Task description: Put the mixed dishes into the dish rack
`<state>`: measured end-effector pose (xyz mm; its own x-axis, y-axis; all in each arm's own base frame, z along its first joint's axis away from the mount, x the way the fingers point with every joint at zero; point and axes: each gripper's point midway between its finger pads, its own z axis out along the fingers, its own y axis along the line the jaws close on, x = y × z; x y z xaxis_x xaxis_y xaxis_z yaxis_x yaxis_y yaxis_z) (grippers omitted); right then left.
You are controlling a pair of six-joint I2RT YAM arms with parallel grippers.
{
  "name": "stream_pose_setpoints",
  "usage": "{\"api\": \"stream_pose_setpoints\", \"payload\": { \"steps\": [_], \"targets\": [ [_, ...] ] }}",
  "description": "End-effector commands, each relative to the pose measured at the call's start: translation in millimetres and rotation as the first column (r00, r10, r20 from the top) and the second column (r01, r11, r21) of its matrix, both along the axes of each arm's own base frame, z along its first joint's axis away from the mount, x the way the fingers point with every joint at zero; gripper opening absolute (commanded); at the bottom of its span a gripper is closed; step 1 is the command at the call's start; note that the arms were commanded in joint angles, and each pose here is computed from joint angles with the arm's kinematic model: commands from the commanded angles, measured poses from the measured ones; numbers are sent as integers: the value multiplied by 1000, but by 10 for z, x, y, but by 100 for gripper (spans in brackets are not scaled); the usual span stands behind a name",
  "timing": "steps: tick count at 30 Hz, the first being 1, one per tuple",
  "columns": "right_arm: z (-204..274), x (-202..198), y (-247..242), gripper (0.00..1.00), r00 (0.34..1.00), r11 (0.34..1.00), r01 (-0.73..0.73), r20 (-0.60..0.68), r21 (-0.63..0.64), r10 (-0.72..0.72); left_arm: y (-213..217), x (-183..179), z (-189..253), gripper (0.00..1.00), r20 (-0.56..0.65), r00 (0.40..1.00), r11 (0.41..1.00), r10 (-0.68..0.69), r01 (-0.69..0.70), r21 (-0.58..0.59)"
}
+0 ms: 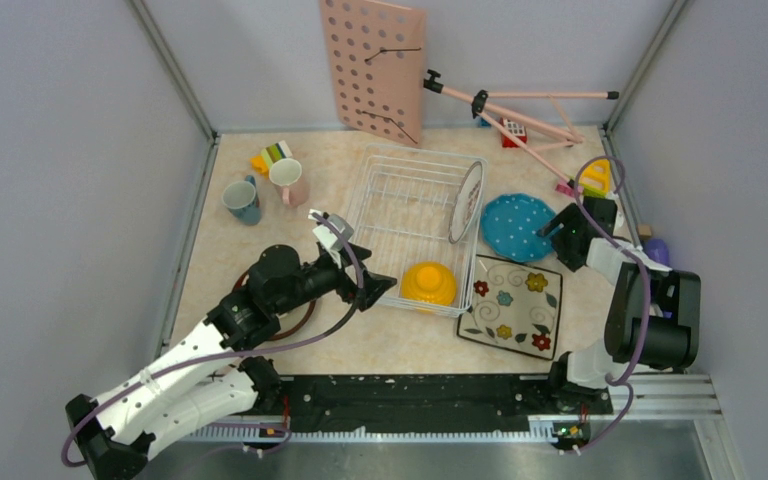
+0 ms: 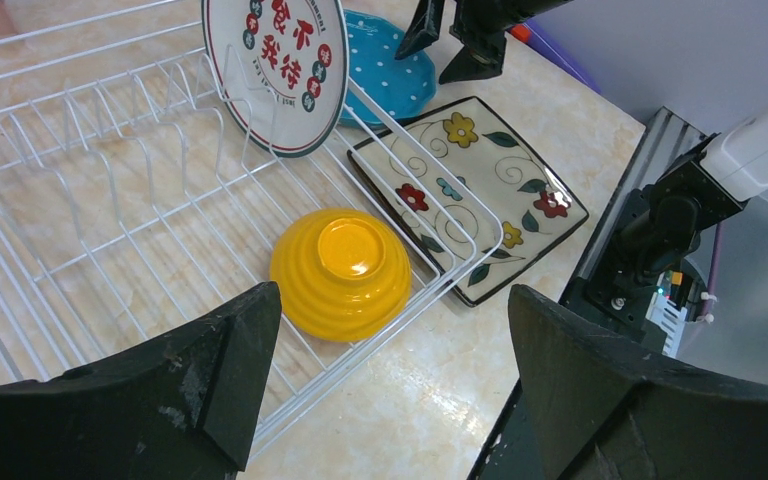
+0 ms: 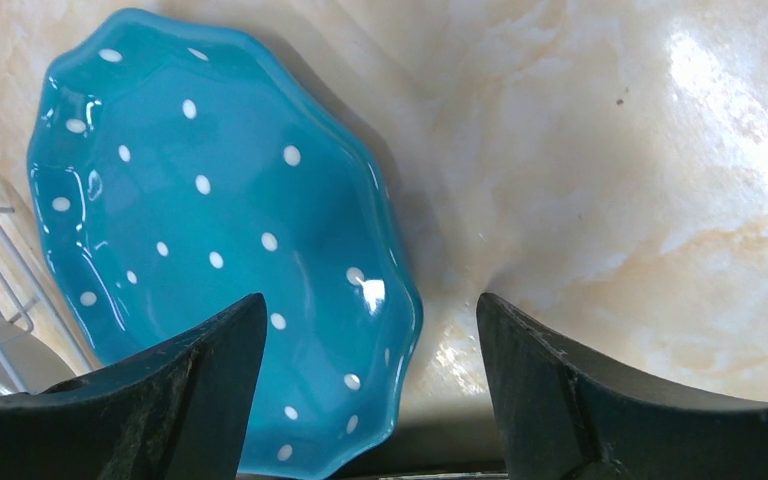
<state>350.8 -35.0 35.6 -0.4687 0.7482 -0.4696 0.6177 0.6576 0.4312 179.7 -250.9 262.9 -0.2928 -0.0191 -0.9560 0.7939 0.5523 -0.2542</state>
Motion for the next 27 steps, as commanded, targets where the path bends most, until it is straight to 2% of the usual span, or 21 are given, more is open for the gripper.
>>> {"api": "stream_pose_setpoints", "payload": {
  "steps": [1,7,9,14,17,23,25,27],
  "targets": [
    [-197,-396,8,76,987,999,31,-159,14,-28,-45,12,260,88,78,997,998,-22,26,-50],
    [-160,-318,77,67,993,999,8,-121,50,-2,-52,19,268,88,80,997,999,-23,27,-45],
    [-182,-317,148,67,991,997,3,-131,82,8,-61,16,265,88,78,997,999,-28,31,-43],
    [-236,-458,136,69,965,996,79,-255,38,-67,-54,19,251,88,70,997,999,-23,26,-40],
    [-246,-517,173,69,952,994,95,-297,55,-75,-49,29,236,88,70,997,999,-18,20,-37],
    [-308,-525,294,68,957,992,100,-279,82,-73,-78,42,205,87,71,997,999,-26,28,-26],
    [-319,-509,363,63,957,990,84,-285,117,-47,-88,45,201,87,70,997,999,-31,32,-22],
    [-320,-498,372,51,955,990,76,-293,121,-37,-84,42,212,87,75,997,999,-34,35,-12]
  ]
}}
